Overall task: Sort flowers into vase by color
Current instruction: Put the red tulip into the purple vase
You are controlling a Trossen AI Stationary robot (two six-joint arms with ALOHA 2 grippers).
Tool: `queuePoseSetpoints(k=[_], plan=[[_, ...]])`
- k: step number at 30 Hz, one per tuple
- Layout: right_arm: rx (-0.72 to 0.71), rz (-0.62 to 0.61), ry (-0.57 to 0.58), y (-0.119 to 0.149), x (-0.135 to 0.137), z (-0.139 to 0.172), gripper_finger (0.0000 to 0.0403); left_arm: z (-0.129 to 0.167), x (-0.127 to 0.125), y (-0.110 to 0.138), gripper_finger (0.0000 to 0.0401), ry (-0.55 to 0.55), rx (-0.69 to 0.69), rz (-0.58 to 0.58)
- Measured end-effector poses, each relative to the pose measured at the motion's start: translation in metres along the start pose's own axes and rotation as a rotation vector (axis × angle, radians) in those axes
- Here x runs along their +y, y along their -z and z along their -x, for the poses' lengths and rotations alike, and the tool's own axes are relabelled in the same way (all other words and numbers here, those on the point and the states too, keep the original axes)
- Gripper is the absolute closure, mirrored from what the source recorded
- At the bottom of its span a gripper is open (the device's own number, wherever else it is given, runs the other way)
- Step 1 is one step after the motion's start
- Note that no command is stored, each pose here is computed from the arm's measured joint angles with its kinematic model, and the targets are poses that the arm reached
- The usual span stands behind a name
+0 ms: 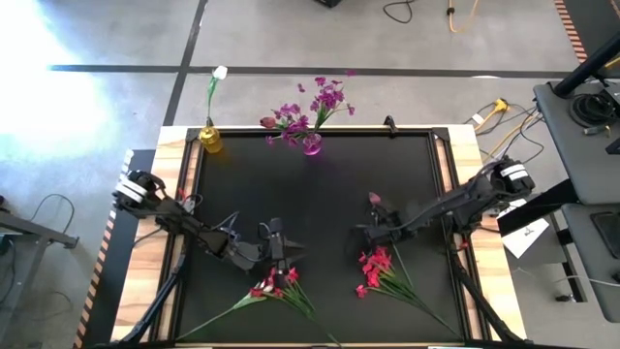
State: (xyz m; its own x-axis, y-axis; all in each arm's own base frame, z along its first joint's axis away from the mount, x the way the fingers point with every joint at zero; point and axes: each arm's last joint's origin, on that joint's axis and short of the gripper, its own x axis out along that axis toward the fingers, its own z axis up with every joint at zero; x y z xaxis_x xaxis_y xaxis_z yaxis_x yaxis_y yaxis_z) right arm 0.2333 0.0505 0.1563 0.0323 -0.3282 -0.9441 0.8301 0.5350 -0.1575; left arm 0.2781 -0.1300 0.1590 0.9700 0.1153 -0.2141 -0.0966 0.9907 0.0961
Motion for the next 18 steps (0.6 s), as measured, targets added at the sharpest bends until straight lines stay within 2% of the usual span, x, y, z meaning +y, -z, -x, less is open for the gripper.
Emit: queuePoseSetpoints(k=[3, 8, 13, 18], plan=[[0.040, 0.010, 0.003, -0.014, -0.006, -0.006, 0.0247, 0.008, 0.002, 0.000, 0.0315, 0.010, -0.035, 0.012], [0.102, -0.004, -0.041, -0.035, -0.013, -0.015, 0.0247, 0.018, 0.009, 0.005, 0.0315, 0.015, -0.119, 0.038], [0.164, -0.034, -0.118, -0.048, -0.016, -0.022, 0.0271, 0.025, 0.013, 0.010, 0.0315, 0.016, -0.155, 0.061], [0.213, -0.035, -0.122, -0.048, -0.024, -0.032, 0.0310, 0.026, 0.011, 0.006, 0.0315, 0.042, -0.189, 0.037]])
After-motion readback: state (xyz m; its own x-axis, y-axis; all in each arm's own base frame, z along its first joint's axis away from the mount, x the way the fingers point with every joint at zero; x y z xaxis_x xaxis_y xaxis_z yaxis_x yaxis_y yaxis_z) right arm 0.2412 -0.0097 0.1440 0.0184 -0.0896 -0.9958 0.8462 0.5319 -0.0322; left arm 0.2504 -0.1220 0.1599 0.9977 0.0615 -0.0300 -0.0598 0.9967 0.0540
